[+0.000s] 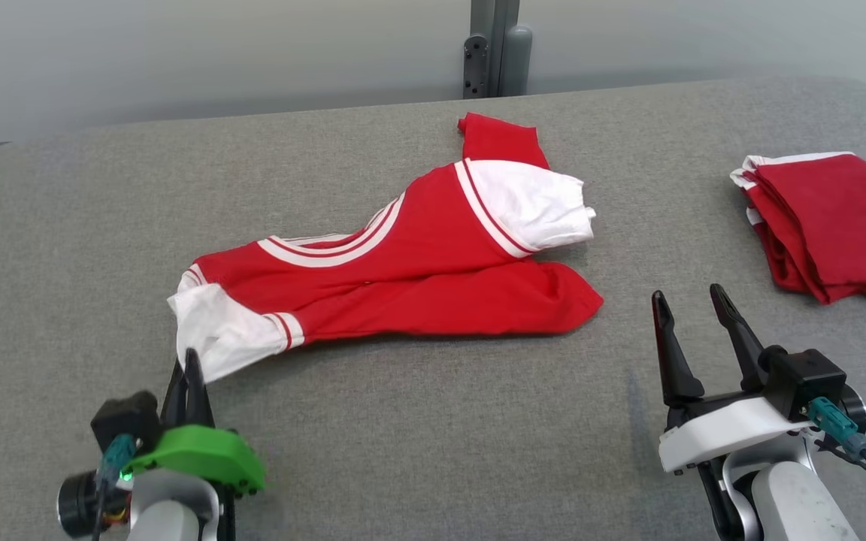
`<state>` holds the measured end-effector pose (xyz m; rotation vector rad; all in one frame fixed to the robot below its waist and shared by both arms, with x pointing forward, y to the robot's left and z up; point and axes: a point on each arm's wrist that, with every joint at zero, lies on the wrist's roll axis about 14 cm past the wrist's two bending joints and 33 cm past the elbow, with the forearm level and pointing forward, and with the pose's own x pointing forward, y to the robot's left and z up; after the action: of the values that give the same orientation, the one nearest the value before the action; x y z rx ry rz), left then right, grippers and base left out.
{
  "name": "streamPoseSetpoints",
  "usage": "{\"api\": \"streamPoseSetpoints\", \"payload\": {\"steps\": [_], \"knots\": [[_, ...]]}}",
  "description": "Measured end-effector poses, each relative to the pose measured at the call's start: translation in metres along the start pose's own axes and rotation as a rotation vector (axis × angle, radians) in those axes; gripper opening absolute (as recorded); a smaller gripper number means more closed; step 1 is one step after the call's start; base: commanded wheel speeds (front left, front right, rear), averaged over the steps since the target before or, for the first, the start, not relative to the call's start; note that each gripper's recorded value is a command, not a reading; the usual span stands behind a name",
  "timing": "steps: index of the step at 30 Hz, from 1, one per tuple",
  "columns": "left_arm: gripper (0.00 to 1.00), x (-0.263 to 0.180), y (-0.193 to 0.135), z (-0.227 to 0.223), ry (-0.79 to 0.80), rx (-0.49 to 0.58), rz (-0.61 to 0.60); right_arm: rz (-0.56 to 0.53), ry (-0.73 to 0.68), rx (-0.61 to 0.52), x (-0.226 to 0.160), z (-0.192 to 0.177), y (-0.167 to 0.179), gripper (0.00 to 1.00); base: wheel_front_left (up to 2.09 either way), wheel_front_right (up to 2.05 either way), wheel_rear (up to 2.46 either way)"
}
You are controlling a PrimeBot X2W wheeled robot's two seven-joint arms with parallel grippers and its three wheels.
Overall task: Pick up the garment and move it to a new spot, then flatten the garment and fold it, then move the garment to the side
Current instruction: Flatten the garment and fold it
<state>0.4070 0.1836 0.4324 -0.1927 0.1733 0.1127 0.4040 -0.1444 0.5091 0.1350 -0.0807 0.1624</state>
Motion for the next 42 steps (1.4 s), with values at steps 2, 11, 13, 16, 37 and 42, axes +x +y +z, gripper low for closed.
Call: {"api": "streamPoseSetpoints", "payload": {"steps": [2,11,13,16,37,42], "knots": [[0.0,-0.014,0.012,-0.013,0.029,-0.014,0.034,0.008,0.0,0.002,0.002,0.0,0.003,1.0,0.0,0.0,0.0],[0.0,-0.045,0.031,-0.047,0.118,-0.066,0.113,0.017,0.018,0.001,0.006,-0.007,0.005,1.0,0.0,0.0,0.0],[0.31,-0.048,0.033,-0.052,0.134,-0.067,0.125,0.013,0.022,-0.001,0.006,-0.008,0.004,1.0,0.0,0.0,0.0],[1.0,-0.054,0.039,-0.064,0.176,-0.094,0.153,0.002,0.03,-0.003,0.007,-0.01,-0.001,1.0,0.0,0.0,0.0],[1.0,-0.043,0.044,-0.002,-0.029,-0.063,0.139,0.079,0.316,0.064,0.022,-0.091,0.03,1.0,0.0,0.0,0.0],[1.0,-0.043,0.042,0.001,-0.039,-0.062,0.135,0.104,0.4,0.088,0.035,-0.115,0.041,0.98,0.0,0.0,0.0]]}}
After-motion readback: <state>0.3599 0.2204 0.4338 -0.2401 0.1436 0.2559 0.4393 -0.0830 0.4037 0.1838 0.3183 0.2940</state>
